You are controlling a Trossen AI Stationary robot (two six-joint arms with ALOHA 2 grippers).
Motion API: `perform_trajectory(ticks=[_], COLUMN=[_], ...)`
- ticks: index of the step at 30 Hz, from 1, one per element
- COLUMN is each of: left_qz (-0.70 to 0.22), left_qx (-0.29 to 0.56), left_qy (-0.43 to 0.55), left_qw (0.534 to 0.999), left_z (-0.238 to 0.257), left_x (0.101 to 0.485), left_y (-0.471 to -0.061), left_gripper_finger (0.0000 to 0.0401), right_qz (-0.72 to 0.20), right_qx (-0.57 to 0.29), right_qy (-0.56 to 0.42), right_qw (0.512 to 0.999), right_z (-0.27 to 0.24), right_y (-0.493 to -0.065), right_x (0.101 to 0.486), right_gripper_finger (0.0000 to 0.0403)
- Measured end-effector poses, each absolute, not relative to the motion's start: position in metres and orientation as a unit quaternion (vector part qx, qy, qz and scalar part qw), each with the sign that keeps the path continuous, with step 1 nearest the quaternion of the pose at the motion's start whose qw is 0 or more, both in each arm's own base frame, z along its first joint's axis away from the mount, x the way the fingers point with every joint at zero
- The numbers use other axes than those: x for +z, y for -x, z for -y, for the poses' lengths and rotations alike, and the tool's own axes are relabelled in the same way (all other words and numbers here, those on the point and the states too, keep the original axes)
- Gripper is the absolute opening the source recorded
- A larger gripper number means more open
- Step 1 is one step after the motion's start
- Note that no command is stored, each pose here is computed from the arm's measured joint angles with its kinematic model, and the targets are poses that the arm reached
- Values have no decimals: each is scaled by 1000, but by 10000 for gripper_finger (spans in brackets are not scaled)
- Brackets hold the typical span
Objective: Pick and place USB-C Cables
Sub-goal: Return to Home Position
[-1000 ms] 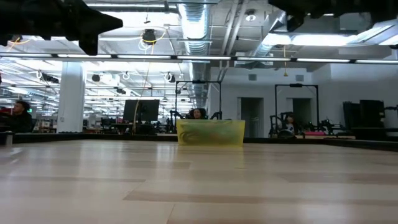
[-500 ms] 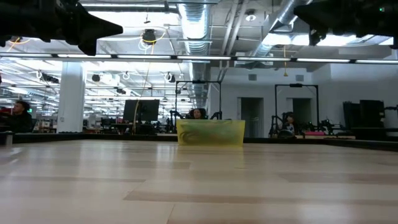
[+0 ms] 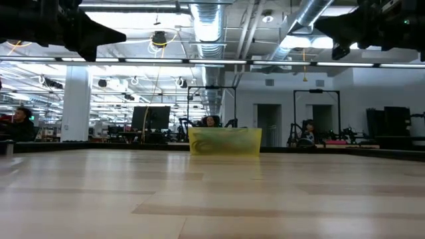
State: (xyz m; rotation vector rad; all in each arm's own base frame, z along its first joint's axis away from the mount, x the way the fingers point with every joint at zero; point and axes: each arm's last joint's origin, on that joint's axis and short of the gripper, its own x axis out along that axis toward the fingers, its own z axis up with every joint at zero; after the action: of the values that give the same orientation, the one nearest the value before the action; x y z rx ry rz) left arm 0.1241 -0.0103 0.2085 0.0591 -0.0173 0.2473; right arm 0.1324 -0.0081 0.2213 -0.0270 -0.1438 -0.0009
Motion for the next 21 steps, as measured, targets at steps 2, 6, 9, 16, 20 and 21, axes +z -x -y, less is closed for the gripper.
perform_trajectory(ticks=[2, 6, 9, 16, 20, 21], left_qz=[18, 41, 42, 33, 26, 23], left_qx=[127, 130, 130, 128, 128, 127], left_qy=[-31, -37, -39, -35, -36, -37], left_qw=[991, 990, 990, 991, 991, 991], left_z=[9, 8, 7, 7, 6, 6], left_x=[211, 216, 216, 214, 212, 212], left_y=[-120, -113, -109, -106, -105, -105], left_gripper_finger=[0, 0, 0, 0, 0, 0], right_qz=[80, 84, 83, 68, 70, 67], right_qx=[-3, -8, -8, -8, -2, 0], right_qy=[14, 15, 15, 11, 0, -3], right_qw=[997, 996, 996, 998, 998, 998], right_z=[9, 9, 9, 8, 7, 6], right_y=[-129, -122, -118, -109, -104, -103], right_x=[223, 225, 225, 222, 218, 216], right_gripper_finger=[15, 14, 16, 14, 16, 16])
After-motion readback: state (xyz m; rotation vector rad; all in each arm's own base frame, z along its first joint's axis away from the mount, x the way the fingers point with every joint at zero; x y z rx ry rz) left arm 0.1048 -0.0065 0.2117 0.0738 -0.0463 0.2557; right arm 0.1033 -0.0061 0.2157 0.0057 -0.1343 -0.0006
